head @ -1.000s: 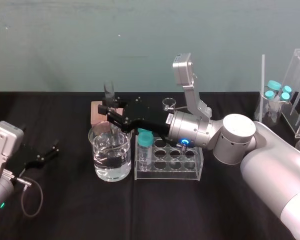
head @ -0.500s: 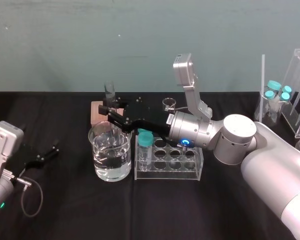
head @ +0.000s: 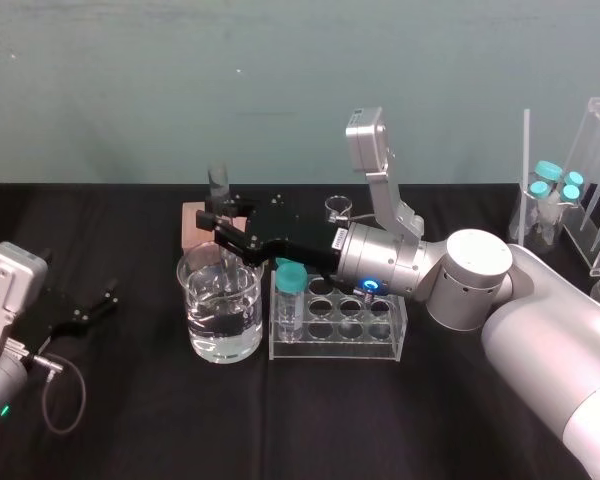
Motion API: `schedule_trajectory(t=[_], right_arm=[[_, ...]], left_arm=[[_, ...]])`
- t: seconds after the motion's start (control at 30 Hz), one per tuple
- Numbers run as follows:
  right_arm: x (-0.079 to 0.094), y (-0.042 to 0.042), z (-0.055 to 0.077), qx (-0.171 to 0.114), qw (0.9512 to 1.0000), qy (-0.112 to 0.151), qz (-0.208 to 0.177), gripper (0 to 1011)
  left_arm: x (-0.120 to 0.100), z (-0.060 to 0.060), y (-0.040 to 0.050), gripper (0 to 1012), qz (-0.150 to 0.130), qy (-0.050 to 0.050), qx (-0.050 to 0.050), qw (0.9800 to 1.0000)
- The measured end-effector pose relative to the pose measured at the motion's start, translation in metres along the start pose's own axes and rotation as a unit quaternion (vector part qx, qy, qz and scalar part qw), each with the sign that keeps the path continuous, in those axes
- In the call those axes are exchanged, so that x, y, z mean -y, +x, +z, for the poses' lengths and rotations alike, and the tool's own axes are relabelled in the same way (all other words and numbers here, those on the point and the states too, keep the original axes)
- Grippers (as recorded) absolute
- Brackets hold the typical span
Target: Hold the test tube with one hand and immerse one end into the beaker, then return it to the test tube rack.
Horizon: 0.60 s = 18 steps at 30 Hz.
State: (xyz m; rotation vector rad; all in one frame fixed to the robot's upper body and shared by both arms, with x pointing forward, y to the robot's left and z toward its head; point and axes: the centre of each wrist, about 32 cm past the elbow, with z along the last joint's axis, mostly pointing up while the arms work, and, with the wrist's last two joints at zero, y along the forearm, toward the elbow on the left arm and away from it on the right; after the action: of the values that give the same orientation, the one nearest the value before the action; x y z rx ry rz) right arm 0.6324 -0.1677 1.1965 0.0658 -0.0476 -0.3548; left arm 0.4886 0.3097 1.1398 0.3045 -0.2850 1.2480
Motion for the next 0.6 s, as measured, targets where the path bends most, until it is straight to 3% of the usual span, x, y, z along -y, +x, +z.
schedule_trajectory(t=[0.6], right_arm=[[0.0006,-0.0012,0.0008,0.001,1.0,0.001,-0.001,227]], left_arm=[[0.0,0.0,0.0,1000,0.0,0.0,0.0,1.0]])
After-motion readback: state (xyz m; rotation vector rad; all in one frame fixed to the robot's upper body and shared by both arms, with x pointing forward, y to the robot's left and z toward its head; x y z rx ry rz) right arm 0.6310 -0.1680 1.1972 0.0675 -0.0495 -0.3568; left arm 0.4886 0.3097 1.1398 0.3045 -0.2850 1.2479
